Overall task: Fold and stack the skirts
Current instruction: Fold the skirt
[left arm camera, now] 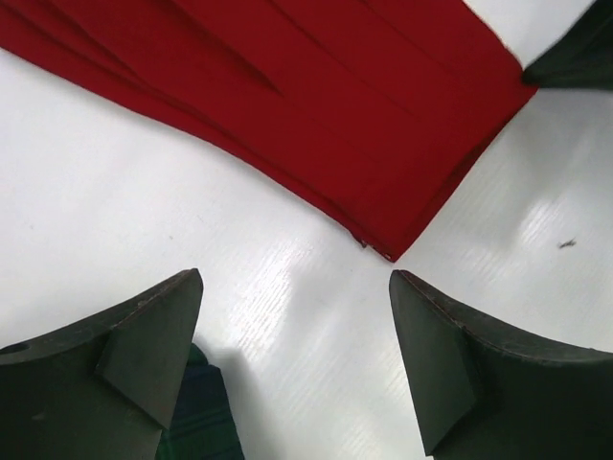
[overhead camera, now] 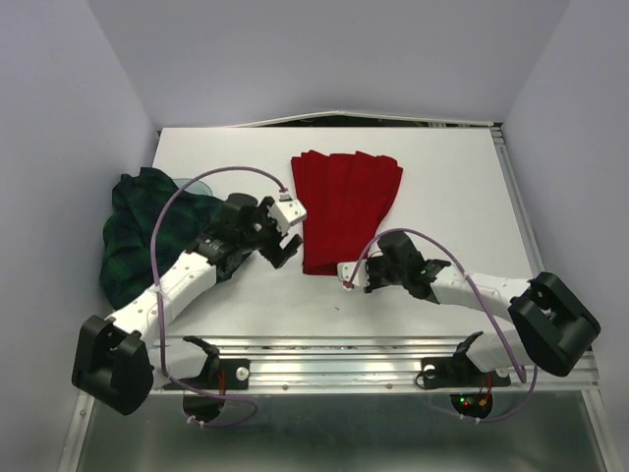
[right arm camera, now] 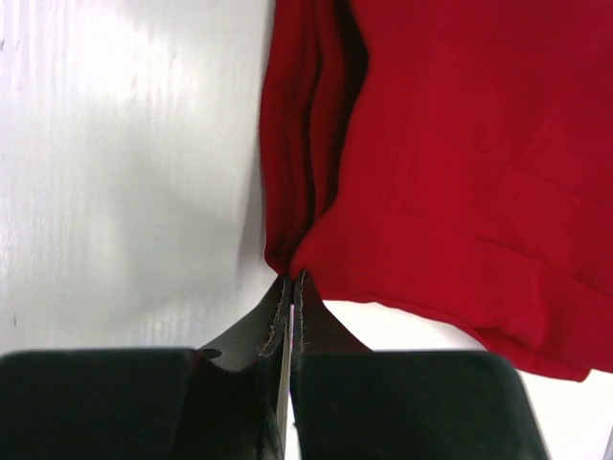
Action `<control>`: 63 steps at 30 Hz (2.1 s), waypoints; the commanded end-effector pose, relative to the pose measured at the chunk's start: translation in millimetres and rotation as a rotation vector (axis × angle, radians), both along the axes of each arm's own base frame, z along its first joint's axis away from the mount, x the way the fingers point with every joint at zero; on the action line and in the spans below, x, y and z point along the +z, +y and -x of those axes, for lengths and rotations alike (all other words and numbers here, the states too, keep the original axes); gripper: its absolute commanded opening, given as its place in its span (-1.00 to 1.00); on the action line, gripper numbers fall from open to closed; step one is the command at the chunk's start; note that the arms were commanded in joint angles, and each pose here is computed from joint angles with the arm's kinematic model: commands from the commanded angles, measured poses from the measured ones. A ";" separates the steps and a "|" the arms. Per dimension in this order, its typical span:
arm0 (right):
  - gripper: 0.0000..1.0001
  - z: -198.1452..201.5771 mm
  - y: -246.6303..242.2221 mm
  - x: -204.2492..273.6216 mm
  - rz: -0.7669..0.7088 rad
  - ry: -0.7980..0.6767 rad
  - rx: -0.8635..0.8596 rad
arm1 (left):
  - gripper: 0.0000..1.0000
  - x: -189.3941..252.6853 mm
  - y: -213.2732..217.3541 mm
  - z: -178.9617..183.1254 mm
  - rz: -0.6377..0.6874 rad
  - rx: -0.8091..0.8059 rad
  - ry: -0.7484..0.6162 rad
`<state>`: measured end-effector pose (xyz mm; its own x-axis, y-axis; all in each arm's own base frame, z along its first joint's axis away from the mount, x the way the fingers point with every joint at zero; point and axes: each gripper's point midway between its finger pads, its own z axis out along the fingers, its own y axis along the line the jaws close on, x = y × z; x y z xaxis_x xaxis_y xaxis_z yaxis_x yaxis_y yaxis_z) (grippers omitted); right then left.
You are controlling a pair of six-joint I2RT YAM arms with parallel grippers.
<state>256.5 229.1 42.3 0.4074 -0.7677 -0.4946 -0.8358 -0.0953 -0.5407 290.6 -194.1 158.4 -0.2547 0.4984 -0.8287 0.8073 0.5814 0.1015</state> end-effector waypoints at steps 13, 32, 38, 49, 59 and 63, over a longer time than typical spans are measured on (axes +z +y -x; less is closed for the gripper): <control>-0.99 -16.3 38.5 78.2 -0.256 0.059 -0.098 | 0.95 -15.7 -40.9 50.1 -0.097 -0.403 -0.678; -0.99 -18.4 24.0 88.2 -0.294 0.084 -0.155 | 0.97 -31.4 -110.2 43.7 -0.071 -0.472 -0.674; -0.99 -23.4 20.5 97.6 -0.325 0.084 -0.181 | 0.93 -40.0 -122.8 32.1 -0.118 -0.428 -0.658; -0.99 -28.8 16.4 107.6 -0.362 0.090 -0.209 | 0.79 -61.2 -128.2 22.6 -0.232 -0.444 -0.684; -0.99 -34.4 16.7 116.2 -0.399 0.110 -0.236 | 0.67 -71.8 -138.2 13.8 -0.273 -0.404 -0.651; -0.99 -37.6 14.2 120.6 -0.410 0.105 -0.245 | 0.23 -70.8 -141.3 12.0 -0.265 -0.398 -0.644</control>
